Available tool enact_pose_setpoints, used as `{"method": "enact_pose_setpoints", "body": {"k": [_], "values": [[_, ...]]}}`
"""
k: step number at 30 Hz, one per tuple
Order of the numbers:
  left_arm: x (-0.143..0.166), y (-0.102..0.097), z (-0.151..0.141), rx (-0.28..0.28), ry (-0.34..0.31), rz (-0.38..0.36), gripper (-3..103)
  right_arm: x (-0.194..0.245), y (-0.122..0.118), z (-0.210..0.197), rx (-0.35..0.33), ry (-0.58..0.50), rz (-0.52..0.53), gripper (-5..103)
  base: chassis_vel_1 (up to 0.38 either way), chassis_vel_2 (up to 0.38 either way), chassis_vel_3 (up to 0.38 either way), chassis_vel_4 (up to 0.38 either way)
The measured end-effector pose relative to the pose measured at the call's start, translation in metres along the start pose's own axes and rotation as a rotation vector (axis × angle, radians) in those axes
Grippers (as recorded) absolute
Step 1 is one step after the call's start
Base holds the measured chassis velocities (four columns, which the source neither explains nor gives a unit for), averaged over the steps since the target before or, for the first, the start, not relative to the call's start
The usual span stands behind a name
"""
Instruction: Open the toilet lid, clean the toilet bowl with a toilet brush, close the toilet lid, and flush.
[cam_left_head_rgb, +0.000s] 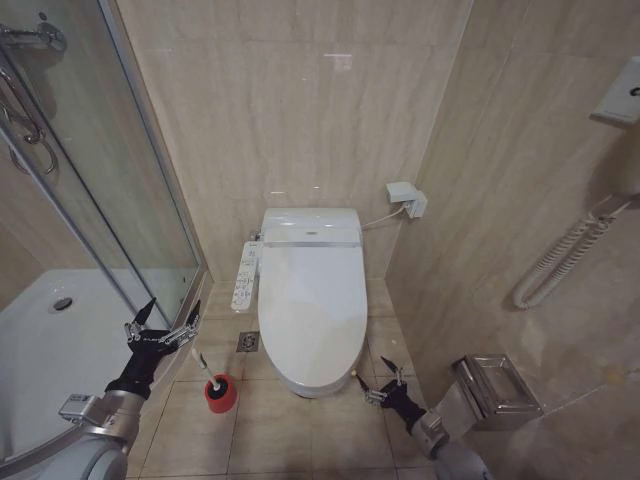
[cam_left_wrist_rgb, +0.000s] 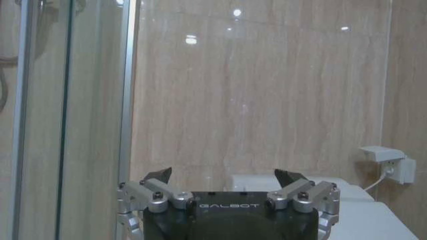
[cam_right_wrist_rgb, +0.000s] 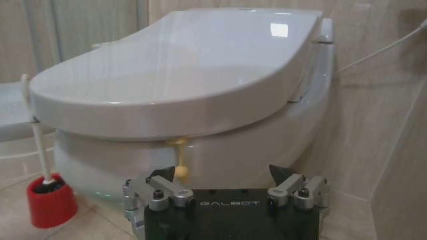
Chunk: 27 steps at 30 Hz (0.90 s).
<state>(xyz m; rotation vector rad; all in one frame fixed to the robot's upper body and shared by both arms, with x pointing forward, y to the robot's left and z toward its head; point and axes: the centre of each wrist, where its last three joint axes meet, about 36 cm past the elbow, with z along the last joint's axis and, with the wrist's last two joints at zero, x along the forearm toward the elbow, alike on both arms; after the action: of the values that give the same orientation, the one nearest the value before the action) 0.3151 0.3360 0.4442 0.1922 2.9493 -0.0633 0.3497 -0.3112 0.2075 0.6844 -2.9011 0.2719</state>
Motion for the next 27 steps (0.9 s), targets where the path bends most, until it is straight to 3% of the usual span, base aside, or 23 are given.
{"method": "enact_pose_setpoints", "body": {"k": [27], "values": [[0.0,0.0,0.0,0.0,0.0,0.0,100,-0.006,0.02,0.005,0.014,-0.012,-0.081,91,0.0,0.0,0.0,0.0]]}}
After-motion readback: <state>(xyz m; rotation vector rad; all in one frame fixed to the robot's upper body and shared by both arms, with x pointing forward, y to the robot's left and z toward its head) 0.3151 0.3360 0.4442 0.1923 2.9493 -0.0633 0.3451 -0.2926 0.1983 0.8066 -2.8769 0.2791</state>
